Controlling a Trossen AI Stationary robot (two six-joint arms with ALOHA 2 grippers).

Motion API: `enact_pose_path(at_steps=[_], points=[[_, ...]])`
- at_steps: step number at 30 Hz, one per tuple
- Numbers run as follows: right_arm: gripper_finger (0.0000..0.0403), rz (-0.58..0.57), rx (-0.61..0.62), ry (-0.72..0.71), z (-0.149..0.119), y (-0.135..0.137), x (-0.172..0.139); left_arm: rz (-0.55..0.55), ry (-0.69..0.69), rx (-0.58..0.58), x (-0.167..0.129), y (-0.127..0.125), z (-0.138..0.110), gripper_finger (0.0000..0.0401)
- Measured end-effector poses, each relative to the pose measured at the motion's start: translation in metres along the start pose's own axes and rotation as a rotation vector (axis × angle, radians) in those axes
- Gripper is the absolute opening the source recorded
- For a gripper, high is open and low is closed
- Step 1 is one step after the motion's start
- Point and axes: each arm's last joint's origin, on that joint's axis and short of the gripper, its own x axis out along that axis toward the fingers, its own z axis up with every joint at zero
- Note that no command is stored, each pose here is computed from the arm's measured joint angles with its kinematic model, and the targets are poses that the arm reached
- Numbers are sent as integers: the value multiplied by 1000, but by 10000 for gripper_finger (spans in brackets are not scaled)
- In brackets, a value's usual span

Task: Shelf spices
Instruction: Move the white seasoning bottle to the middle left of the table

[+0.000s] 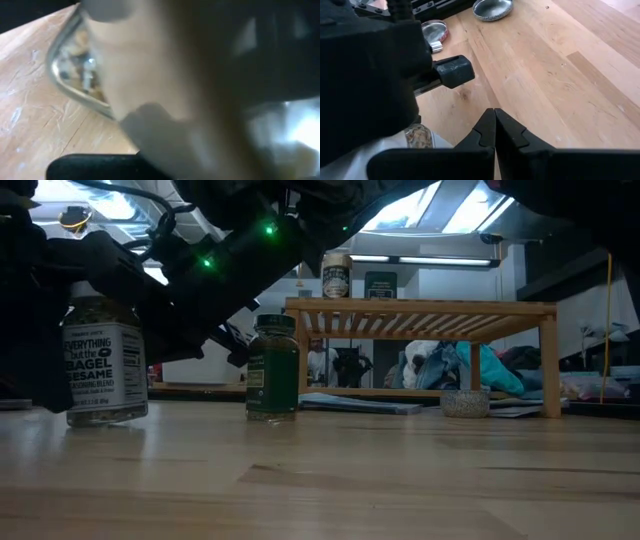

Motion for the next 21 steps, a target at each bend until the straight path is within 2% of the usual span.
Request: enact_pose_path(at_steps=[14,21], points=[[32,44,-7,-23,4,4,-1,-19,-24,66,-12,-4,-1,0],[35,53,-6,-19,4,4,-1,-20,-27,79,-12,-4,-1,0]])
